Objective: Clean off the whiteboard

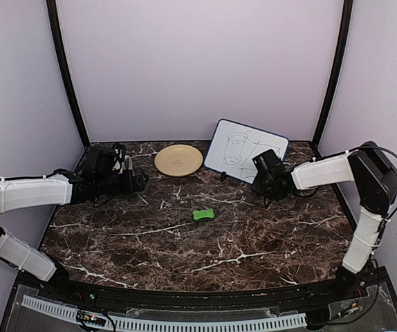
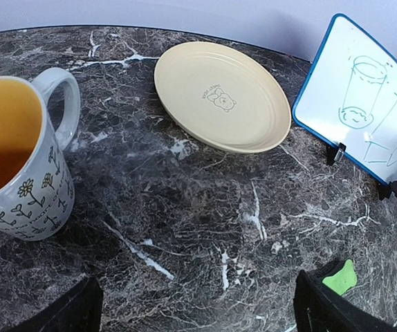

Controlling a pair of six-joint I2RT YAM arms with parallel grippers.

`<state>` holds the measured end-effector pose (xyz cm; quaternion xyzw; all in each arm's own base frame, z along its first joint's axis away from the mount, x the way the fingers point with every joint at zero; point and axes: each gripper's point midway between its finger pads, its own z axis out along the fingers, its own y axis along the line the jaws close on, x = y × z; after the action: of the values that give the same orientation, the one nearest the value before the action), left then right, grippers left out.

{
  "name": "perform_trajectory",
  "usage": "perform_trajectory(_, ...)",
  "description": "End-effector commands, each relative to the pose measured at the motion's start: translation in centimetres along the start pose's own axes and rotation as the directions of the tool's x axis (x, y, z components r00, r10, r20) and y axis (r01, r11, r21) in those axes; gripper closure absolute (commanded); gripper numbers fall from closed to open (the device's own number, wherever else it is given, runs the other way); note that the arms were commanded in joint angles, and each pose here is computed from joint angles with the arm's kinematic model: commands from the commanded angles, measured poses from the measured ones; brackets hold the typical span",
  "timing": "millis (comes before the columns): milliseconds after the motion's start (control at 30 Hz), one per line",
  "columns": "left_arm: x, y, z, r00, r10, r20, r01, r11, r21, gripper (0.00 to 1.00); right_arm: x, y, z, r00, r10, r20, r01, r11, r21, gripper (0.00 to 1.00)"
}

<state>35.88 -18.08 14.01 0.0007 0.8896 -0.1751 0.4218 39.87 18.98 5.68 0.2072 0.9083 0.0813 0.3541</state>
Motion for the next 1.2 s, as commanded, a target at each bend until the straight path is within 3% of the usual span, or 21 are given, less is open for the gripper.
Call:
perform_trajectory(0,-1.4,-0.6,-0.8,0.999,-0.011,0.050,0.010,1.000,0.009,0.01,-0.6,0.6,0.5,0.999,0.000,0.037,-0.001,1.000,0.023,0.62)
perform_trajectory(533,-1.7,-0.2,-0.9,0.998,-0.004,0.063,0.005,1.000,-0.012,0.01,-0.2,-0.1,2.6,0.998,-0.043,0.039,0.039,0.994,0.099,0.68)
perform_trajectory(733,-1.7,-0.2,-0.9,0.998,-0.003,0.065,0.004,1.000,-0.015,0.01,-0.2,-0.7,2.6,0.998,-0.047,0.036,0.042,0.993,0.110,0.75)
perform_trajectory(1033,-1.8,0.1,-0.9,0.998,0.002,0.068,0.000,1.000,-0.029,0.01,-0.4,-0.8,2.1,0.998,-0.061,0.034,0.057,0.993,0.108,0.97)
perform_trajectory(1167,-1.8,0.1,-1.0,0.997,0.009,0.071,-0.007,0.999,-0.033,0.01,-0.4,-0.7,1.6,0.998,-0.059,0.030,0.056,0.994,0.093,1.00)
